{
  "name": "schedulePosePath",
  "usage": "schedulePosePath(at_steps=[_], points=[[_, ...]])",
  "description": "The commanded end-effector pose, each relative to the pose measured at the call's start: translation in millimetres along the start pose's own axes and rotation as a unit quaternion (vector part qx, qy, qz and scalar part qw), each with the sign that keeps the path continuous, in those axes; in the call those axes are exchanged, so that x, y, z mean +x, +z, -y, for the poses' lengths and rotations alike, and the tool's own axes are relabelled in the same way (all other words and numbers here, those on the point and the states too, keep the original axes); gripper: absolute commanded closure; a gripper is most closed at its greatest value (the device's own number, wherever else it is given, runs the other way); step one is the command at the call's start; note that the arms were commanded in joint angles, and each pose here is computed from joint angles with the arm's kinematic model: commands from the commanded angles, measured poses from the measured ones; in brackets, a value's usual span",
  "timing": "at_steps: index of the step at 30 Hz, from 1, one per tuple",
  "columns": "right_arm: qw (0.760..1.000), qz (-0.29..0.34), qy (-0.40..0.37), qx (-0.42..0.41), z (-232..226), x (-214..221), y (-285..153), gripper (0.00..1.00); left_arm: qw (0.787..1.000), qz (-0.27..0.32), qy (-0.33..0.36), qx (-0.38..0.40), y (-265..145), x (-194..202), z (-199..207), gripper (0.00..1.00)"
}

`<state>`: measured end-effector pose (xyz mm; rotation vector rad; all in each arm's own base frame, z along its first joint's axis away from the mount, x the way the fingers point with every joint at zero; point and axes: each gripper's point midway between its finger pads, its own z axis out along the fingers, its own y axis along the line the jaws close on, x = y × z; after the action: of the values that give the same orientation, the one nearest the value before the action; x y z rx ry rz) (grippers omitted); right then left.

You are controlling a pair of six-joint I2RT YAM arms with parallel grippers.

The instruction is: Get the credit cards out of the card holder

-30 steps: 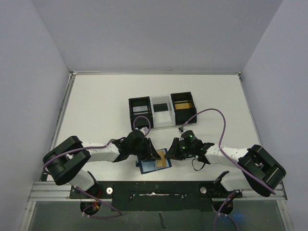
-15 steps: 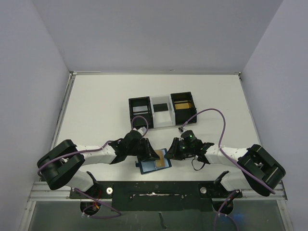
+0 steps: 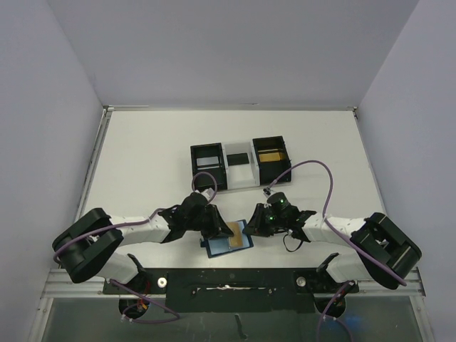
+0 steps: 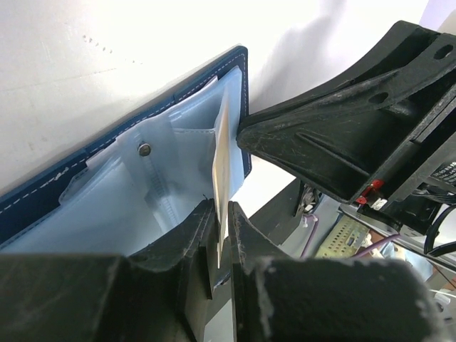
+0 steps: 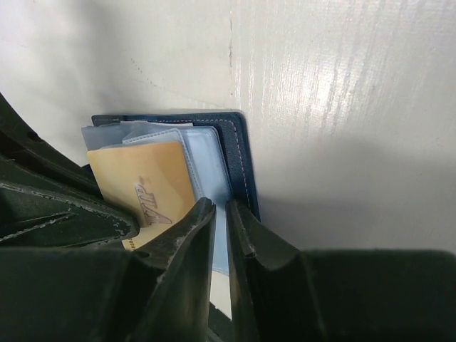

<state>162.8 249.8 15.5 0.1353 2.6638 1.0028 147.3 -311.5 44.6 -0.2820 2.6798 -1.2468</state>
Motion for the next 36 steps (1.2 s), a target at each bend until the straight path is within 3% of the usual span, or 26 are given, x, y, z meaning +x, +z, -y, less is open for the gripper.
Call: schedulePosePath(at_steps=[1, 7, 16, 23, 36], points=[[0.997, -0.024, 0.001, 0.067, 33.1, 15.9, 2.5, 0.83, 1.000, 0.000, 0.008, 0.026, -7.7, -1.5, 10.3, 0.90], [0.999, -0.017, -0.013, 0.050, 19.9, 8.8, -0.7, 0.83, 1.000, -0.013, 0.004, 0.013, -6.2, 3.8, -4.9, 0.89], [0.996, 0.042, -0.082, 0.015, -31.1, -28.9, -36.8, 0.75, 1.000, -0.006, 0.009, 0.020, -5.6, 1.6, -3.4, 0.94], [0.995, 0.014, -0.098, -0.014, -46.1, -17.2, -29.1, 0.73, 0.999, -0.009, 0.010, 0.031, -2.7, 1.9, 0.3, 0.97], [0.994, -0.035, -0.079, 0.065, -5.9, 7.5, 2.9, 0.76, 1.000, -0.017, 0.005, -0.012, -2.4, 8.5, -25.6, 0.71]])
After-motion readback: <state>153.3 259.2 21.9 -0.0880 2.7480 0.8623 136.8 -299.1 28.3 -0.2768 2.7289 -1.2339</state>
